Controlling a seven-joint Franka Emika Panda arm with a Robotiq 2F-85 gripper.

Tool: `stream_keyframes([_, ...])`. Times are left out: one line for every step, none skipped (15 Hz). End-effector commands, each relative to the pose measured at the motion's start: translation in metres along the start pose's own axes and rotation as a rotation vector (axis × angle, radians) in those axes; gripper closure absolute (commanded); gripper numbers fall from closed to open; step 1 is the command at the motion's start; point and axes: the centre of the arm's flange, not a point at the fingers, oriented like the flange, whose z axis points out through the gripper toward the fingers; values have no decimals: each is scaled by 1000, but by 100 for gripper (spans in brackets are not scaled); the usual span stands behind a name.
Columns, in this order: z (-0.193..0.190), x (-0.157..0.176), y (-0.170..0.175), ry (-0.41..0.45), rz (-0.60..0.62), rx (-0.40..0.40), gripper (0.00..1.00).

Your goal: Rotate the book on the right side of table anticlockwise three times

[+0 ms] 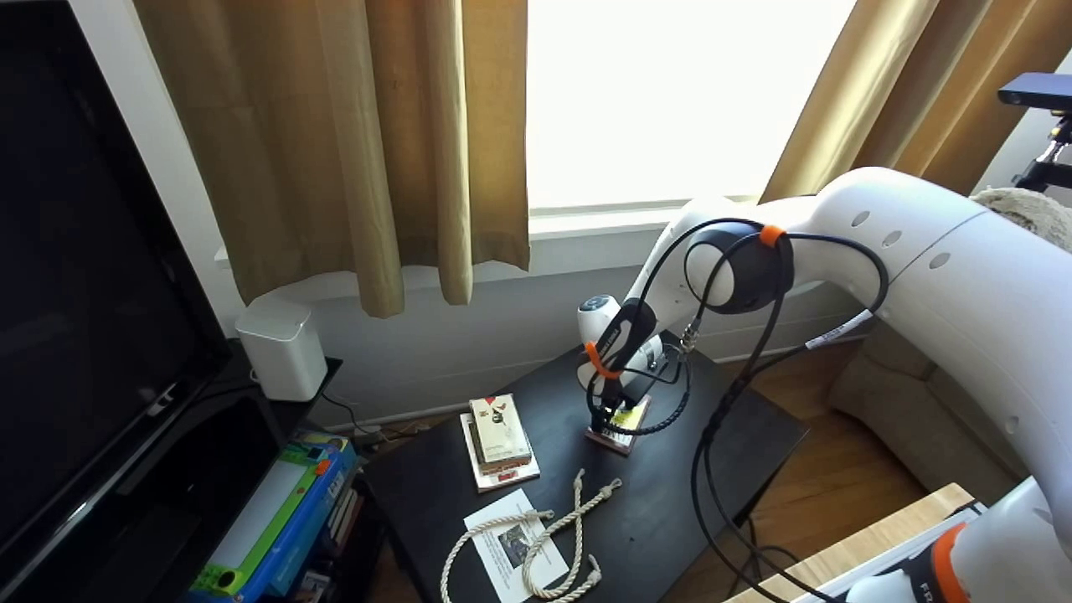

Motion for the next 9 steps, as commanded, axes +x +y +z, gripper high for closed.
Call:
stream_keyframes([16, 6, -24, -18, -173, -61, 0])
stream_keyframes([15, 8, -27, -18, -209, -73, 0])
stream_keyframes([14, 10, -32, -21, -246, -87, 0])
stream_keyframes([12, 10, -33, -24, -268, -97, 0])
stream_keyframes([5, 7, -33, -21, -273, -100, 0])
stream_keyframes([0, 4, -32, -19, -271, -108, 0])
stream_keyframes([-9, -1, -31, -22, -262, -126, 0])
stream_keyframes([-15, -5, -31, -20, -264, -136, 0])
stream_keyframes([-24, -11, -31, -12, -273, -144, 0])
